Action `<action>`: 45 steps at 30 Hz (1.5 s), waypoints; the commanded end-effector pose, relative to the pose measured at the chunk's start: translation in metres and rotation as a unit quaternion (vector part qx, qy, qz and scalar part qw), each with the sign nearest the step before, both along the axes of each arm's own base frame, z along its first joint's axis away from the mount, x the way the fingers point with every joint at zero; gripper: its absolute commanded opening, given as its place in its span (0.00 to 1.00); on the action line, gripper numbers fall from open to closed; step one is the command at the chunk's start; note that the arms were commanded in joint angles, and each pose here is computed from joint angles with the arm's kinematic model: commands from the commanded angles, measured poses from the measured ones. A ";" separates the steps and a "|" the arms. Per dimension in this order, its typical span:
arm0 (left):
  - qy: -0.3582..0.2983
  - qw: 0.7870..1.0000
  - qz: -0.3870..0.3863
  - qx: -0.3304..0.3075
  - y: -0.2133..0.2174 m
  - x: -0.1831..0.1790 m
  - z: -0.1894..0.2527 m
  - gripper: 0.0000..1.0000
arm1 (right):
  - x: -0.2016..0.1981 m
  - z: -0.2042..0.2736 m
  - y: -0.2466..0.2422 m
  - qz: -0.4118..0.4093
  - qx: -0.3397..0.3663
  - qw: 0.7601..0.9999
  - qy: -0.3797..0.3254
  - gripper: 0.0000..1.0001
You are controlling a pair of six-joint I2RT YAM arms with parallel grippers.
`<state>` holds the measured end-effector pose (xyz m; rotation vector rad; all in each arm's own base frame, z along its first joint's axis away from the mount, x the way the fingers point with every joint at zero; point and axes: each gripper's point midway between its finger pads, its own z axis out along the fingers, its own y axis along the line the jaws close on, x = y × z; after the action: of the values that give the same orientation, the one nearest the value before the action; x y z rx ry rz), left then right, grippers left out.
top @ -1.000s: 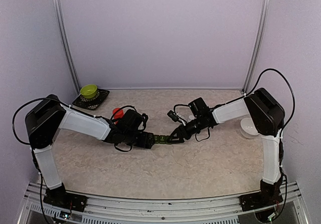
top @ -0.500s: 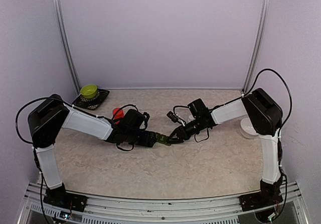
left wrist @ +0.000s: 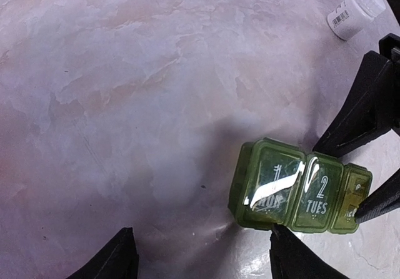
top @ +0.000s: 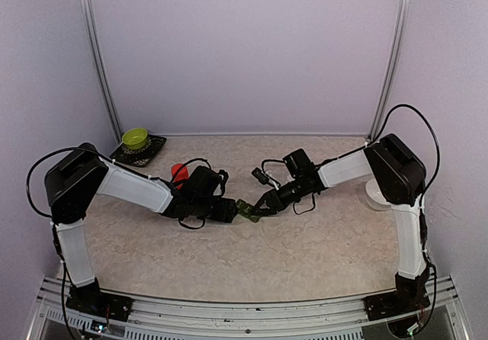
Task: Sort the pills into containers
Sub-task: Pick up the pill container from the center of the board.
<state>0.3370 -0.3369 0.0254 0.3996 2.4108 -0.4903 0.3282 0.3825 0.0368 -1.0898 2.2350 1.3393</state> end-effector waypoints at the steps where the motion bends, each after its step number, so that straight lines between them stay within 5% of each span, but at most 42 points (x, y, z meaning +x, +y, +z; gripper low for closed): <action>1: 0.056 0.998 -0.018 0.037 0.008 -0.026 -0.038 0.69 | -0.006 -0.019 0.005 -0.005 -0.025 0.999 0.033 0.48; 15: 0.002 1.000 0.017 0.001 0.017 -0.006 0.020 0.69 | -0.005 -0.008 0.004 -0.018 -0.031 0.999 0.021 0.47; 45: -0.001 1.000 0.009 -0.002 0.007 0.003 0.015 0.69 | -0.011 -0.008 0.015 -0.007 -0.076 0.997 -0.007 0.46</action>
<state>0.3347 -0.3272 0.0295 0.3786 2.4429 -0.4686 0.3252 0.3989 0.0350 -1.1052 2.3106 1.2099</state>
